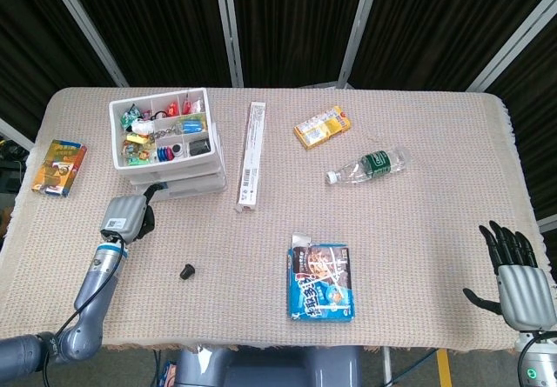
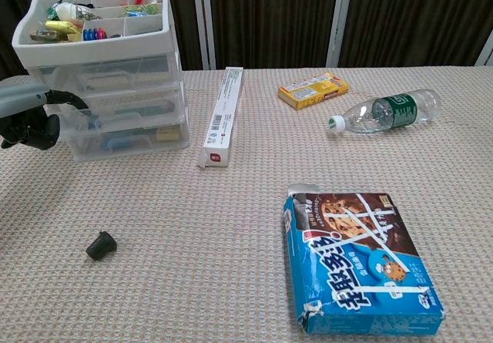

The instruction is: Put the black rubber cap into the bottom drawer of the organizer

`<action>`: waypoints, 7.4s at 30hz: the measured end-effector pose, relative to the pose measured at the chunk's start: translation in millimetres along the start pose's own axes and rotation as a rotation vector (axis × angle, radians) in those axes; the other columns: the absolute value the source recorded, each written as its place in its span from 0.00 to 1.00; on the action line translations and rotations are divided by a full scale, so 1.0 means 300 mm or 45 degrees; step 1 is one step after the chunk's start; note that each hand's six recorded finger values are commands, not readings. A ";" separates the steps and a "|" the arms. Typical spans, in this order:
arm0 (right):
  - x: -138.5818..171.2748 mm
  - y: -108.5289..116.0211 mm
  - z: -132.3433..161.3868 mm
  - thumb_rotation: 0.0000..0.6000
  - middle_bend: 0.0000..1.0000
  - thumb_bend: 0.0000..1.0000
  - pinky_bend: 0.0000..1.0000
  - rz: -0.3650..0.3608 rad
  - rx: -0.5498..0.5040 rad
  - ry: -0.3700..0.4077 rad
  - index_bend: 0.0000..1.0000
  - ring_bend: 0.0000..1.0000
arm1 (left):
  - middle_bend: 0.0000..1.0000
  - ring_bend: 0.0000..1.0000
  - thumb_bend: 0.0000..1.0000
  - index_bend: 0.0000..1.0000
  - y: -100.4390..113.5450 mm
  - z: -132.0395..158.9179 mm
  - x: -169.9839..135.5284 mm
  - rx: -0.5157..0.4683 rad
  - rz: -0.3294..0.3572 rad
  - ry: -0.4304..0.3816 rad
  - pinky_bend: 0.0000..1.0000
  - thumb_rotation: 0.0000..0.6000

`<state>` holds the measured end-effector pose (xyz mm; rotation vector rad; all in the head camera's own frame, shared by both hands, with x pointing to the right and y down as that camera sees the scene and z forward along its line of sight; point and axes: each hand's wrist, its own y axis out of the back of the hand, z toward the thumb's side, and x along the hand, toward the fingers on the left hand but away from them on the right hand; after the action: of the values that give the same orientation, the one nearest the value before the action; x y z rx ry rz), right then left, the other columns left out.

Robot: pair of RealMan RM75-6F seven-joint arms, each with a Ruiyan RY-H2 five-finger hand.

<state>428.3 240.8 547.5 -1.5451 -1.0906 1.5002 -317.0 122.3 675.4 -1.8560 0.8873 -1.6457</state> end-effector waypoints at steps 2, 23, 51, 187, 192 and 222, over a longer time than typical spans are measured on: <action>0.000 0.000 0.000 1.00 0.00 0.01 0.00 0.001 0.000 -0.001 0.05 0.00 | 0.97 0.88 1.00 0.38 -0.001 0.003 -0.001 -0.017 -0.003 -0.001 0.78 1.00; -0.001 0.002 -0.001 1.00 0.00 0.01 0.00 -0.003 0.000 -0.001 0.05 0.00 | 0.97 0.89 1.00 0.43 -0.047 0.045 -0.121 -0.065 -0.070 -0.109 0.78 1.00; -0.001 0.003 -0.001 1.00 0.00 0.01 0.00 -0.007 0.001 -0.003 0.05 0.00 | 0.65 0.62 0.01 0.08 0.014 0.079 -0.236 0.072 0.148 -0.329 0.63 1.00; -0.001 0.005 -0.002 1.00 0.00 0.01 0.00 -0.011 0.001 -0.012 0.05 0.00 | 0.19 0.21 0.57 0.30 0.106 0.188 -0.162 0.616 0.320 -0.595 0.32 1.00; -0.001 0.005 -0.002 1.00 0.00 0.01 0.00 -0.015 0.004 -0.015 0.05 0.00 | 0.07 0.01 0.74 0.28 0.057 0.197 -0.248 0.868 0.410 -0.841 0.12 1.00; -0.002 0.006 -0.003 1.00 0.00 0.01 0.00 -0.014 -0.001 -0.016 0.05 0.00 | 0.03 0.00 0.78 0.22 -0.154 0.042 -0.194 1.488 0.115 -1.018 0.10 1.00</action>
<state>429.4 239.7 546.2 -1.5299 -1.1047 1.5043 -301.1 195.7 669.1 -1.3168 -0.3134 -0.8308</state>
